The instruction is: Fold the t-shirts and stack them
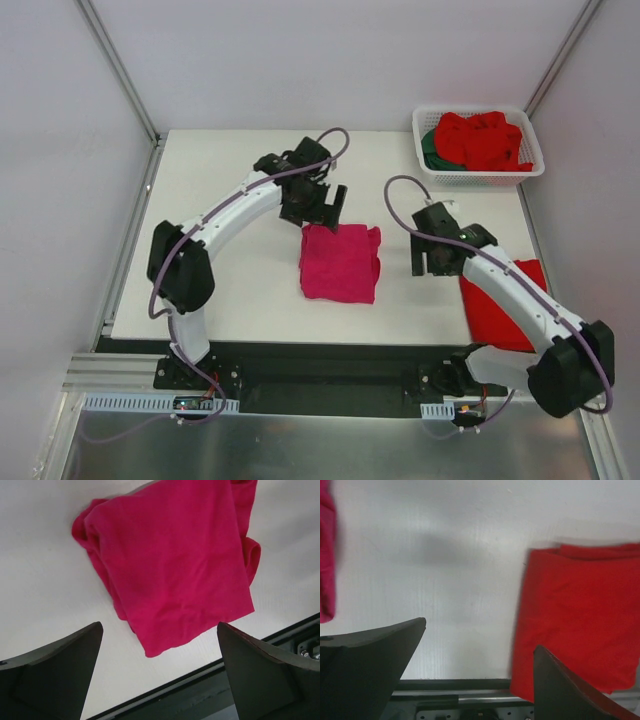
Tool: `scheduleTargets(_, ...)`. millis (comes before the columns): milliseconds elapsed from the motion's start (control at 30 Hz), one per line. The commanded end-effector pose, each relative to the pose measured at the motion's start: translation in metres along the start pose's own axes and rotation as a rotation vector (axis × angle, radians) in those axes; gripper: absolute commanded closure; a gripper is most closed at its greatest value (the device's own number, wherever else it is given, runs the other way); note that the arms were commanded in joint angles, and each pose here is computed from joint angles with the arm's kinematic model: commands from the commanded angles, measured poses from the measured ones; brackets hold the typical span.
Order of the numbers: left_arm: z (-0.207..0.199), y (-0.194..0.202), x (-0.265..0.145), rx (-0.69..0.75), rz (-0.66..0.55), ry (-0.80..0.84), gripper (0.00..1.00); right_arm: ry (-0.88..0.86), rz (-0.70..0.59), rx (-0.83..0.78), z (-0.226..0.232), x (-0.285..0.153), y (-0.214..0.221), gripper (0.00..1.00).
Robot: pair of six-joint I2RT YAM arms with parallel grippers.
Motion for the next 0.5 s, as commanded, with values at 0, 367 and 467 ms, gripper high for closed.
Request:
scheduleTargets(0,-0.024,-0.003,0.008,0.095,0.081,-0.060,0.01,0.034,0.007,0.190,-0.030,0.003,0.025,0.04)
scheduleTargets(367,-0.064,-0.004,0.046,0.217,0.161,-0.066,0.01,0.008,0.085,0.372,-0.063,0.007,0.048,0.04)
scheduleTargets(467,-0.071,-0.002,0.054,0.235,0.179,-0.041,0.01,-0.028,0.118,0.491,-0.066,0.009,0.049,0.04)
Point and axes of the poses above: each gripper's point midway between its finger pads, its own x axis out along the fingers, its own z axis along the line the jaws close on, y = z × x, the point moved 10 cm from there along -x, back along the fingers, and after that the axes turned 3 degrees about -x, right-handed, at the moved point
